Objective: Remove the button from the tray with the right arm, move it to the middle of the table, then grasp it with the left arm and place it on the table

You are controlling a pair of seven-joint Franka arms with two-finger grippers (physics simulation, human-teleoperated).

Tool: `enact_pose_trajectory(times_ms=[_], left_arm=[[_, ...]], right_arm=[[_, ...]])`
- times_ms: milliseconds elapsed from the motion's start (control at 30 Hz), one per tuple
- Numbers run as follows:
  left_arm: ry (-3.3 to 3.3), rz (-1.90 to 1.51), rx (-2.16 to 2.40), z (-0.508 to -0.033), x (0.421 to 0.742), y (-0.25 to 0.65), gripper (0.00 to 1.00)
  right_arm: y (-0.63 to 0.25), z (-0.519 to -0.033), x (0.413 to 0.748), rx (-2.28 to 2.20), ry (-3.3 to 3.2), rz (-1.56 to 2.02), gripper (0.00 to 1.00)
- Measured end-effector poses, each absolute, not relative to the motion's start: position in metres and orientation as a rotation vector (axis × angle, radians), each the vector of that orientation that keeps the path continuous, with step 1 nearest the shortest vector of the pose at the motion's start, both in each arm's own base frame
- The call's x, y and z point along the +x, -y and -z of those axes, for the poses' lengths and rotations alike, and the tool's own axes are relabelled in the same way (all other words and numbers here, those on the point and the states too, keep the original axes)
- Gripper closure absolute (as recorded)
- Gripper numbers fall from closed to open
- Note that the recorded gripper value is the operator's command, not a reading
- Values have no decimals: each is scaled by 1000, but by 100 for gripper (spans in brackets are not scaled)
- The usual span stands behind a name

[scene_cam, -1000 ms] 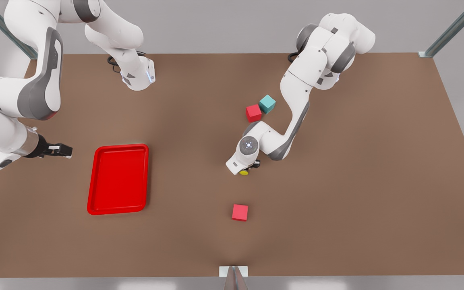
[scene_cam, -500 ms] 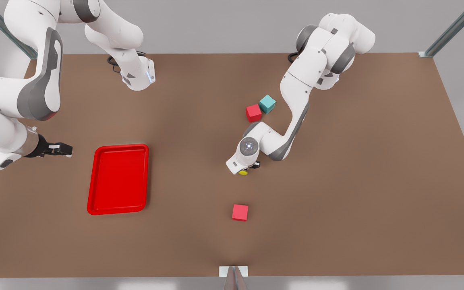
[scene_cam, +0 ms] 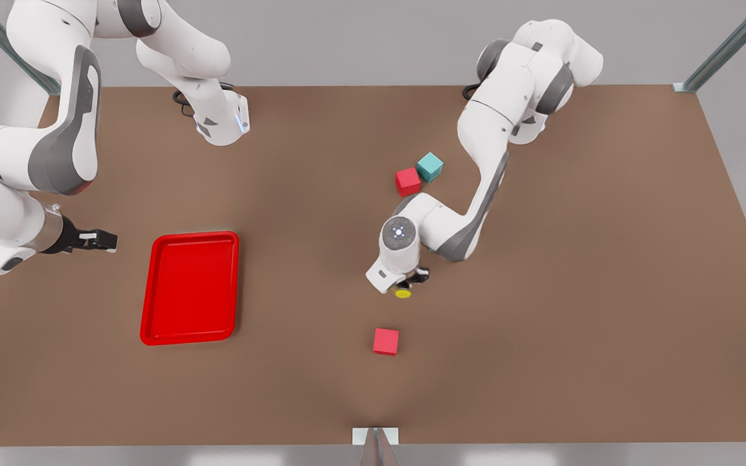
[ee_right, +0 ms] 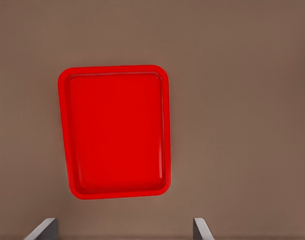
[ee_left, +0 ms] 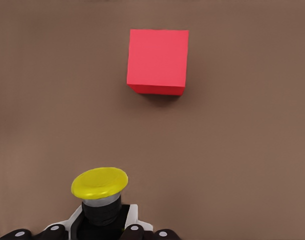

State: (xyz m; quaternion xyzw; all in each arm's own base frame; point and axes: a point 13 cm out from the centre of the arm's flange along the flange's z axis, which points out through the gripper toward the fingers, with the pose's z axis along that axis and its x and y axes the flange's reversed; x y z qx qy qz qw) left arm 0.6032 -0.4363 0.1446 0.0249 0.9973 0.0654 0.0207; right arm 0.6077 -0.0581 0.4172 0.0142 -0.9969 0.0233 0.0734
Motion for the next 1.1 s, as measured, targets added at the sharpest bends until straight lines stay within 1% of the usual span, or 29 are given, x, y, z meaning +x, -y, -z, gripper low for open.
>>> enact_pose_trajectory(times_ms=[100,233,333,567,733,900,933,1100], left_arm=[[-2954,-475,-63,-160,605,417,51],[-2624,-776,-236,-172,594,412,51],[-2376,-854,-334,-156,584,422,51],[-1998,-750,-578,-116,578,426,51],[-1876,-634,-729,-72,569,424,51],[-1782,-541,-843,-42,565,415,51],[-1764,-520,-865,-41,565,415,0],[-1693,-418,-956,-41,563,421,0]], right_arm=[[58,-417,608,45,2993,-70,0],[58,-417,607,47,2992,-69,0],[58,-417,607,48,2992,-69,0],[58,-417,607,51,2992,-69,0],[58,-418,607,51,2993,-69,0],[59,-419,606,51,2988,-69,0],[59,-419,606,51,2987,-69,0],[59,-418,605,52,2984,-69,0]])
